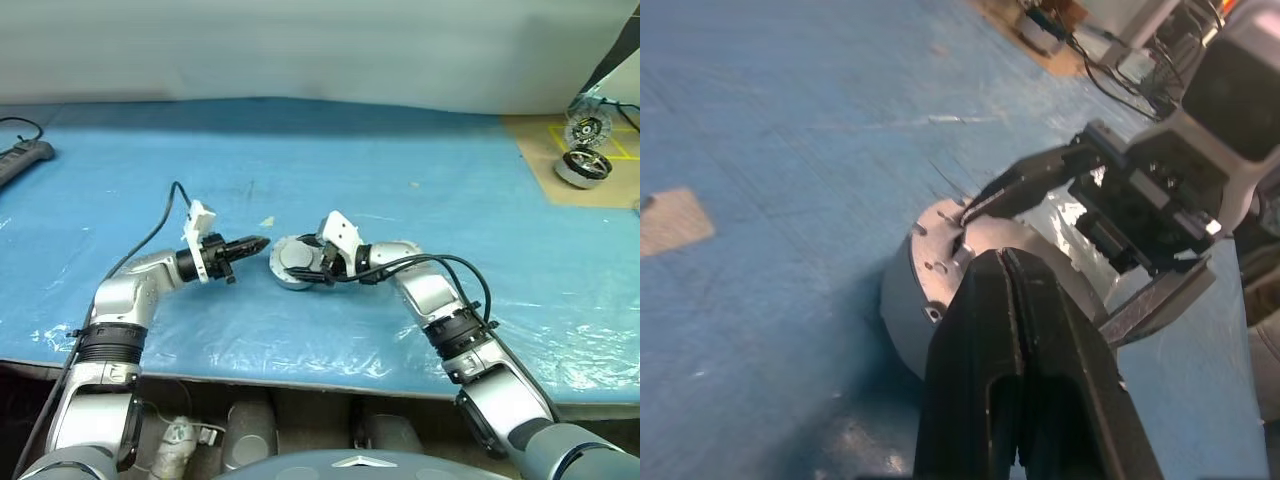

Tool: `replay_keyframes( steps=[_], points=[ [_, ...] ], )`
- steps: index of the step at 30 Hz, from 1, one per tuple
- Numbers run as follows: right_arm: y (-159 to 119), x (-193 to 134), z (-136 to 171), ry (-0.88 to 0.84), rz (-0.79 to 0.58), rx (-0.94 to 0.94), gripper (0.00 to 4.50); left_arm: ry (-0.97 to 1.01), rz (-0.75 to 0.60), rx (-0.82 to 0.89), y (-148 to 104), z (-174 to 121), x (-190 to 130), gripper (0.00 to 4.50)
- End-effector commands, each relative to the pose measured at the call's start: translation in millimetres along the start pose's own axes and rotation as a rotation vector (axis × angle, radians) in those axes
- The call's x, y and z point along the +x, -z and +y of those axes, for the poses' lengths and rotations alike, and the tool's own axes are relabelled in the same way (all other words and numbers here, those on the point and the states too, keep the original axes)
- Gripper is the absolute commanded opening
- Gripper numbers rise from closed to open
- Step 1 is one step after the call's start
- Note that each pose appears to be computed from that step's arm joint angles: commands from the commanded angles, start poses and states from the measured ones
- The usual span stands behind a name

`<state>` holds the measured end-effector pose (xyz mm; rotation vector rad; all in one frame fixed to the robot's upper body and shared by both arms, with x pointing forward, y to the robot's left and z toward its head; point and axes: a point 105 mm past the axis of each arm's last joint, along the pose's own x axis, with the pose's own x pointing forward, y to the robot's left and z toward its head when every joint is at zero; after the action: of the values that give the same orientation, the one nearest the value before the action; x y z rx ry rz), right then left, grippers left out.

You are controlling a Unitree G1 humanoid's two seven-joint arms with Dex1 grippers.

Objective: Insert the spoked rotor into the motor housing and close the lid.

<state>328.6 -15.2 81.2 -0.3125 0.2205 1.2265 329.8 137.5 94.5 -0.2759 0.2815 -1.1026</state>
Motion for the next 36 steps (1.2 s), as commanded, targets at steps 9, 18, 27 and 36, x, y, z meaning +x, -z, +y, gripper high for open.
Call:
replay_keyframes(
  steps=[9,18,27,36],
  points=[
    [48,-6,8,0.008,0.165,0.109,3.19,-0.016,0.229,0.125,48,9,13,0.0],
    [49,-9,8,0.017,0.167,0.124,3.19,0.016,0.302,0.156,61,14,-9,0.0],
    [46,-4,8,0.015,0.159,0.117,3.19,0.16,0.287,0.176,74,-17,18,0.0],
    [47,-5,9,0.021,0.161,0.111,3.19,0.147,0.364,0.199,89,-13,9,0.0]
  ],
)
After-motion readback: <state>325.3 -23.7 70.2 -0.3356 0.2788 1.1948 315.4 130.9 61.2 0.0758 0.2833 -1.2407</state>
